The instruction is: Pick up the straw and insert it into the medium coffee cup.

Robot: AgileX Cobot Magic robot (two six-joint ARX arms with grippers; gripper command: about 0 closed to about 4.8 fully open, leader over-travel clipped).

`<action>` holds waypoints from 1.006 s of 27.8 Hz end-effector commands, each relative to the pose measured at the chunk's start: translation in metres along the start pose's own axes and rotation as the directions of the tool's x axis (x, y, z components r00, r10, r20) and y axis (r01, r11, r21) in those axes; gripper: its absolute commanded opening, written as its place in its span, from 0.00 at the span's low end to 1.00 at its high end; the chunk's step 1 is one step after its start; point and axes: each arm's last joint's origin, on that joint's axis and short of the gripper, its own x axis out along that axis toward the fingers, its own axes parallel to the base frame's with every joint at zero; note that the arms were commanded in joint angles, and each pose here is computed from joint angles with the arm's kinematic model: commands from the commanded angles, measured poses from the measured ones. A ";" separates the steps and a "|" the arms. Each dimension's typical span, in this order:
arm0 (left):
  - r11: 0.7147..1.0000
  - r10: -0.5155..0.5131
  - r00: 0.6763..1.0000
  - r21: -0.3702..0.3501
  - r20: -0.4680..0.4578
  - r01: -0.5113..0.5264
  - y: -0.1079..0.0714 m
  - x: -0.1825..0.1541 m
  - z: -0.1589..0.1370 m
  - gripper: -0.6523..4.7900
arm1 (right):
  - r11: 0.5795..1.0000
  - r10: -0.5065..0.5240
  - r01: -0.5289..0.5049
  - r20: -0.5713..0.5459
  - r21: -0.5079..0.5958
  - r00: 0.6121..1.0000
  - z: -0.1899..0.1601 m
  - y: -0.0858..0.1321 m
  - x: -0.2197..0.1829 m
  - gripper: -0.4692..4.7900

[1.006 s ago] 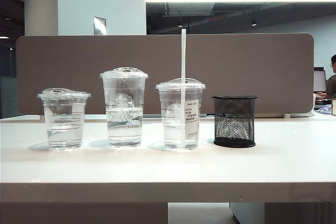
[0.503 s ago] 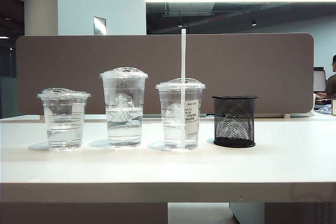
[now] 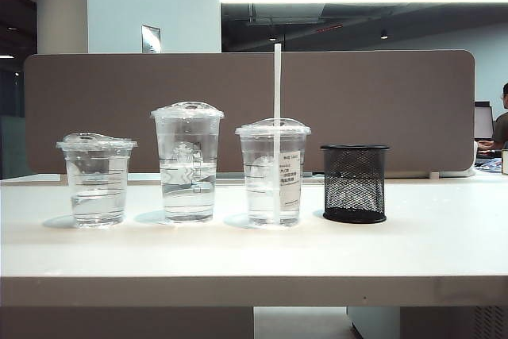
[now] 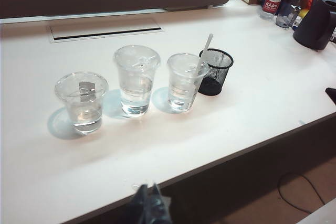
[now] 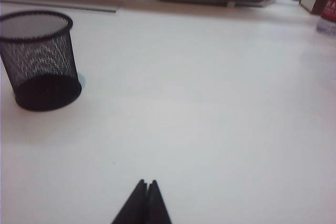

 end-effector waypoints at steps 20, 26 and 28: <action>0.997 0.042 0.978 0.057 0.206 -0.055 0.049 0.146 -0.061 0.11 | 1.000 0.002 -0.002 0.023 0.005 1.000 0.003 0.000 0.000 0.07; 0.979 0.113 0.993 0.170 0.017 -0.114 0.059 0.166 -0.108 0.11 | 1.000 0.001 -0.001 0.023 0.005 1.000 0.003 0.000 0.000 0.07; 0.977 0.139 0.990 0.165 -0.001 -0.137 0.061 0.168 -0.120 0.11 | 1.000 0.002 -0.002 0.022 0.005 1.000 0.003 0.000 0.000 0.07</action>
